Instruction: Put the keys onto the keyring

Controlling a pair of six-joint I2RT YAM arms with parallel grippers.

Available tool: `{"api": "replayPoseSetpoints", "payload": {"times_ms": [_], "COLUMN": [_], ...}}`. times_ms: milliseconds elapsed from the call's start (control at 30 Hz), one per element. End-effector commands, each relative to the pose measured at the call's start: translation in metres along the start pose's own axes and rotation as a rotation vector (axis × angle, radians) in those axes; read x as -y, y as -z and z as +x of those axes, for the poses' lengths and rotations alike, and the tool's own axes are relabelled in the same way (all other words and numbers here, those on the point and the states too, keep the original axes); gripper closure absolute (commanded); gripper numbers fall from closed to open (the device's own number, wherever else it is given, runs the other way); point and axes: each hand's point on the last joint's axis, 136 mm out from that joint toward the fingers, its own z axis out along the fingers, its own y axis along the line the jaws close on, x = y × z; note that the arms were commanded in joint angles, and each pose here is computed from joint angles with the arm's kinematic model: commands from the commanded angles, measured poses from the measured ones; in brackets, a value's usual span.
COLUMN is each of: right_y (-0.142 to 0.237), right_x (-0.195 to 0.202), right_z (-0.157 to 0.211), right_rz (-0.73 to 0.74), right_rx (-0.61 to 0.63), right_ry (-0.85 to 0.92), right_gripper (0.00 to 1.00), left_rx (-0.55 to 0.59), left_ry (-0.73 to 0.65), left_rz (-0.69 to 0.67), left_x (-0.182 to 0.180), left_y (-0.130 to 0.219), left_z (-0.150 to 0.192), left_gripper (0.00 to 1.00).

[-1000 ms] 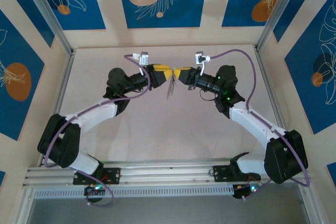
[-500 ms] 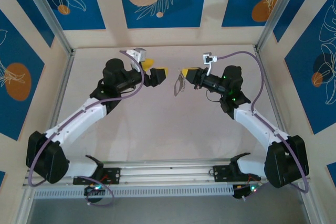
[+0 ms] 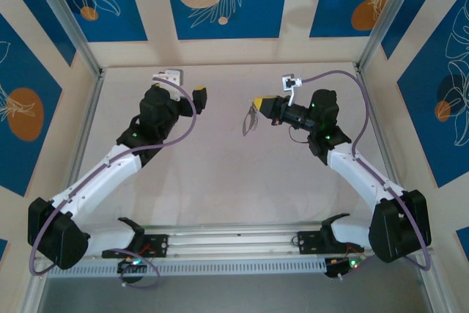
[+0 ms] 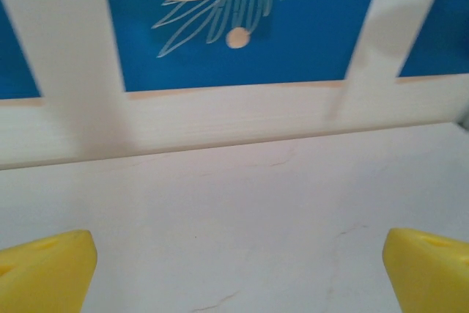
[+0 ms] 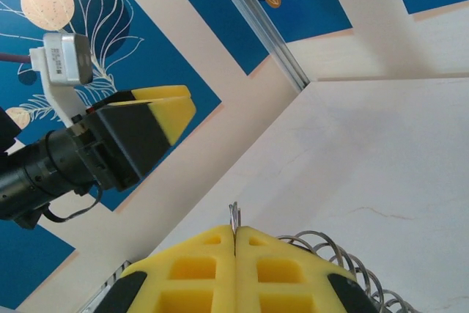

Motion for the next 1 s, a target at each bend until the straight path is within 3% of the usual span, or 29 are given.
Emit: {"api": "replayPoseSetpoints", "payload": {"times_ms": [0,300,767,967], "right_y": [-0.002,-0.013,-0.035,-0.048], "right_x": [-0.011,-0.022,-0.033,-0.022], "right_z": [-0.015,-0.018,-0.036,-0.045], "right_rz": [-0.028,-0.08,-0.188,-0.206], "right_rx": [0.002,-0.11,-0.298,-0.349], "right_ry": [0.044,0.085,0.174,0.209], "right_gripper": [1.0,1.0,1.0,1.0], "left_rx": [0.014,-0.054,-0.007,-0.034], "left_ry": [-0.075,-0.221,-0.454,-0.486], "left_rz": [-0.136,-0.055,0.212,0.287], "left_x": [-0.022,-0.005,0.042,0.055], "left_y": [0.005,-0.005,-0.005,-0.002], "left_z": [-0.009,-0.004,-0.023,-0.036], "left_gripper": [0.0,0.0,0.0,0.0]}}
